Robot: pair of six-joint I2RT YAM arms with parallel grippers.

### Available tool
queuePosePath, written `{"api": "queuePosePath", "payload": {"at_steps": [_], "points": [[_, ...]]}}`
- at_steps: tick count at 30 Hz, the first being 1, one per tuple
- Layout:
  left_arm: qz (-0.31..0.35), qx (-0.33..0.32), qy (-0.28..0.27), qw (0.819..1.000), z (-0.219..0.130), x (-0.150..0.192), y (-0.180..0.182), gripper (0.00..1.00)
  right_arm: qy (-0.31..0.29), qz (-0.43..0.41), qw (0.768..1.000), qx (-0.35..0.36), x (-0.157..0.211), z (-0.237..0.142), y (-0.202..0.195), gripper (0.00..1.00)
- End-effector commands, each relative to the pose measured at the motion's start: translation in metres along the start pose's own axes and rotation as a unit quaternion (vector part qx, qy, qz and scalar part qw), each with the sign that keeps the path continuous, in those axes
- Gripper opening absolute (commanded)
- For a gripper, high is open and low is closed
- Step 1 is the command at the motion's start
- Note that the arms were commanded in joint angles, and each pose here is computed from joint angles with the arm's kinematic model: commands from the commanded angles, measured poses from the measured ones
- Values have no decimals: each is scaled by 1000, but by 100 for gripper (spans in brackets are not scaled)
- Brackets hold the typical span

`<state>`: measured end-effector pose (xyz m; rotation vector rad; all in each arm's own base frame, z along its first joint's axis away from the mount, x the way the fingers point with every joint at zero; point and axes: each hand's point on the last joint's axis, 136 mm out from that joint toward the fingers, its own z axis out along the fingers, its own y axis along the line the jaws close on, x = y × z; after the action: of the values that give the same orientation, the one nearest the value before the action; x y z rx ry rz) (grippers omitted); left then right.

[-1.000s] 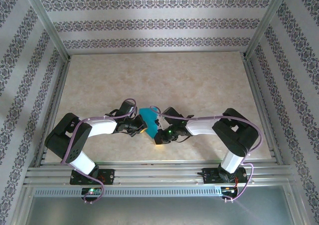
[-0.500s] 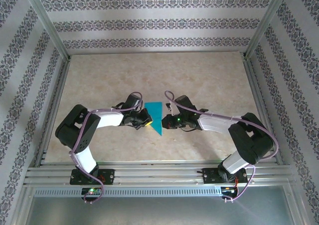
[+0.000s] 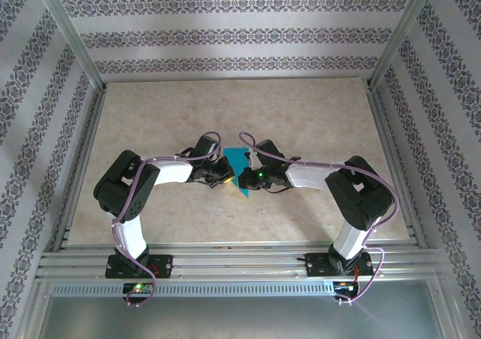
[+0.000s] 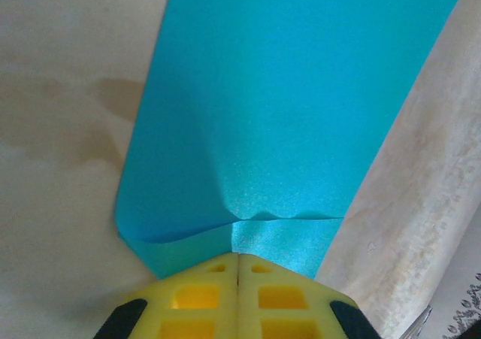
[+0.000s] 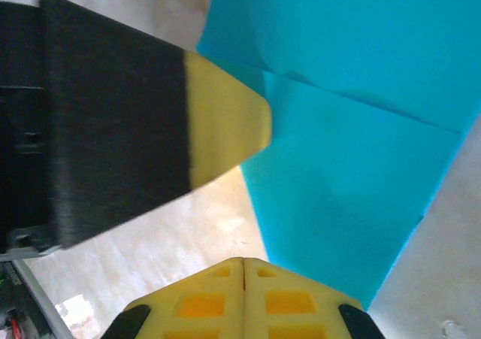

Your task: Fold a paper plane with a square sheet of paper (pick it up from the middle)

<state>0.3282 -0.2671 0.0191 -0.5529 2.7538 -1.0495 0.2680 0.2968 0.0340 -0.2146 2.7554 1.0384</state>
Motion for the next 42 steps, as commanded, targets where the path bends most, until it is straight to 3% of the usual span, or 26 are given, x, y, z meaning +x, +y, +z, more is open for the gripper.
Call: {"api": "queuePosePath", "payload": {"at_steps": [1, 10, 15, 23, 33, 42], "points": [[5, -31, 19, 999, 6, 13, 21, 3, 11, 16, 1000, 24, 4, 6, -9, 0], [23, -35, 14, 999, 2, 8, 15, 5, 49, 26, 998, 36, 30, 13, -24, 0], [28, -36, 15, 999, 1, 6, 14, 5, 25, 0, 1000, 10, 16, 5, -8, 4], [84, 29, 4, 996, -21, 6, -29, 14, 56, 23, 997, 46, 32, 17, -32, 3], [133, -13, 25, 991, -10, 35, -8, 11, 82, 44, 992, 84, 45, 26, -50, 1], [149, -85, 23, 985, 1, 31, 22, 9, 94, 50, 989, 103, 51, 25, -58, 0]]}}
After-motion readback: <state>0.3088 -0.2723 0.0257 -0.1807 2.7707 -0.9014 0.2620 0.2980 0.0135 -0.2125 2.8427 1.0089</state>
